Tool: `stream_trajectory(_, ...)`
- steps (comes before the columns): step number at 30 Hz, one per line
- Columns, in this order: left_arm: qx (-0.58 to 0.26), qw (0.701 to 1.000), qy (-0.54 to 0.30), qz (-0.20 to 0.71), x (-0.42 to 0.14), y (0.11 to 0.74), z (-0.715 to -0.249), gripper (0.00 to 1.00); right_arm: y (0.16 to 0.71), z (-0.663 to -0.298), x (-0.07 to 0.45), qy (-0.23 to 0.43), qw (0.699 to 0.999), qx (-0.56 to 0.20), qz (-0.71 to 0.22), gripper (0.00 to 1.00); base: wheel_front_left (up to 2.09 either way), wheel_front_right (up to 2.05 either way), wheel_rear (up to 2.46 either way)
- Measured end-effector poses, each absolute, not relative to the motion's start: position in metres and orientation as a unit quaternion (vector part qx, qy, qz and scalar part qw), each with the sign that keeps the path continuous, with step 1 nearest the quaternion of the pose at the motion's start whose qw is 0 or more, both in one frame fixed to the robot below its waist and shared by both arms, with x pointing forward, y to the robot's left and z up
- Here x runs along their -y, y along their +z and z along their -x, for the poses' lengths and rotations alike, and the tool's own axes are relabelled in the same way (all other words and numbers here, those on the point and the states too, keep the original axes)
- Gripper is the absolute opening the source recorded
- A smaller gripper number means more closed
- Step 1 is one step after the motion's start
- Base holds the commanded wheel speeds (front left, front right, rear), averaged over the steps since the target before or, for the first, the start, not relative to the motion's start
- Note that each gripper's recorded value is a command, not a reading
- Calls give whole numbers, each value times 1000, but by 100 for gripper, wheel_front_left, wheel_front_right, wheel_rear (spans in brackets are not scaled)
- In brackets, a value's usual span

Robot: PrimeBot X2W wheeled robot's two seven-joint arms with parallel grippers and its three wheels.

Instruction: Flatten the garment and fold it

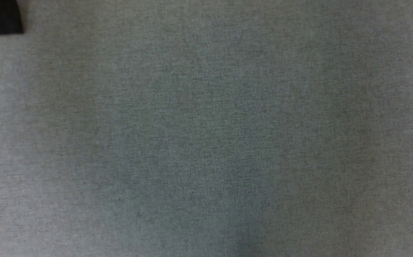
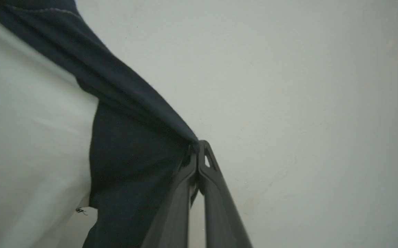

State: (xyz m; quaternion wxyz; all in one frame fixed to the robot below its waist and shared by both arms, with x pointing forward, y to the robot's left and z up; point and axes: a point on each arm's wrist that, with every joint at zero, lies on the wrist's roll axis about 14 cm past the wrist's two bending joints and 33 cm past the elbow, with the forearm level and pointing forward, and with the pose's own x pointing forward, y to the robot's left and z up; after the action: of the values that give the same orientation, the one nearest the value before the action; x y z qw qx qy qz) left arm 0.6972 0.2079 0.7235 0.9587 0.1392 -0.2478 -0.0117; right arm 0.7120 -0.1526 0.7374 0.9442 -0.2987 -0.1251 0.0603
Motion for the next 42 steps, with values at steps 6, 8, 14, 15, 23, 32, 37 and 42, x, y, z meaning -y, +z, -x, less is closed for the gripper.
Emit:
stream_trajectory(6,275,952,-9,-136,-206,717,-704,0,733,-721,156,56,944,150,289,0,0,0,0)
stream_trajectory(8,250,957,-14,-146,-206,698,-708,0,708,-725,154,68,948,129,283,0,0,0,0)
stream_trajectory(14,105,977,-49,-181,-207,591,-705,0,602,-717,146,125,960,26,250,0,0,0,0)
stream_trajectory(15,83,978,-53,-183,-208,575,-701,0,587,-711,144,134,961,10,243,0,0,0,0)
stream_trajectory(23,-88,981,-90,-146,-212,476,-633,0,509,-641,130,202,960,-76,181,0,0,0,0)
stream_trajectory(32,-197,970,-138,-45,-187,437,-509,0,476,-529,155,198,961,-160,108,0,0,0,0)
stream_trajectory(37,-220,967,-126,-5,-184,442,-451,0,473,-469,171,168,962,-202,80,0,0,0,0)
stream_trajectory(42,-242,963,-114,29,-179,441,-402,0,472,-416,177,138,961,-235,55,0,0,0,0)
